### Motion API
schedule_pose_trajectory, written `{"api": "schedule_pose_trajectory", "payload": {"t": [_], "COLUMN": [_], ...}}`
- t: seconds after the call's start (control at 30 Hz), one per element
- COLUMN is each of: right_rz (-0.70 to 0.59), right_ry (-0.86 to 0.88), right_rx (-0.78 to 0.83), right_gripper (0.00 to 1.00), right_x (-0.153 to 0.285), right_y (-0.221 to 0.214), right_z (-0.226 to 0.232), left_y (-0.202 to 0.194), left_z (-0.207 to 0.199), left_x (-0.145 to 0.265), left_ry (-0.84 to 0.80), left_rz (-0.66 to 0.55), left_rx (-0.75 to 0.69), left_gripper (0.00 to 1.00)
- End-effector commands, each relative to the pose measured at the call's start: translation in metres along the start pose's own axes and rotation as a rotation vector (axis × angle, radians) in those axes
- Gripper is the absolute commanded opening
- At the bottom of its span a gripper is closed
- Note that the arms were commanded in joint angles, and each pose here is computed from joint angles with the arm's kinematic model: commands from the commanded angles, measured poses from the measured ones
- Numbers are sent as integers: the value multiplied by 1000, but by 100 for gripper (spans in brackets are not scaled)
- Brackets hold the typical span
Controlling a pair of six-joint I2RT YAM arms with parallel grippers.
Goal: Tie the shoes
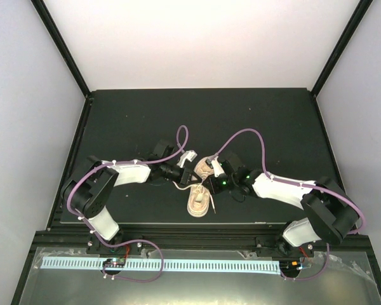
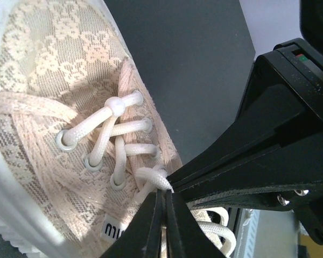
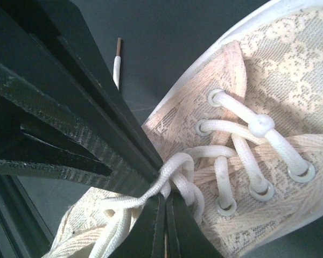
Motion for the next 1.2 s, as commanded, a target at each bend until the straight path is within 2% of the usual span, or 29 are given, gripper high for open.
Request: {"api": "schedule_pose_trajectory", "payload": {"t": [0.0,0.1,0.23,0.3,0.37,0.57,0.83,0.97,1.03,1.07,1.17], "right_rz": [-60,-88,-133,-153,-175,-206,-144,-106,-96,-93,-109], "right_ry": [-19,-48,-82,-98,-108,-15,57,39,35,27,-31], "right_rx": [8,1,-13,-29,-49,-114,-81,-63,-64,-65,-82], "right_gripper": [2,4,15,25,28,42,48,48,45,39,9], "right_x": [9,18,34,41,47,58,42,28,22,20,21], "right_y": [13,15,17,16,17,16,10,4,2,2,5], "right_z": [4,2,1,-1,-2,15,44,48,48,47,39], "left_y": [11,15,17,18,17,15,15,15,15,15,15], "left_z": [-9,-10,-12,-12,-12,-12,-10,-11,-10,-11,-10], "left_x": [3,8,10,10,11,12,11,11,11,11,12], "left_ry": [1,12,14,15,16,25,25,26,26,25,37], "left_rz": [-44,-84,-109,-111,-111,-114,-113,-113,-113,-112,-111], "left_rx": [-38,-34,-31,-31,-29,-26,-24,-25,-24,-24,-29], "left_gripper": [2,2,2,2,1,2,2,2,2,1,2]}}
Point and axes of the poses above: each gripper's point midway between its finger pads, its own x axis back along the fingers, its own z axis along the line the jaws close on, y = z × x, the point moved 3 cm from there along x, back along the fingers, and after that the axes turned 7 degrees about -x, right-handed, at the moved point
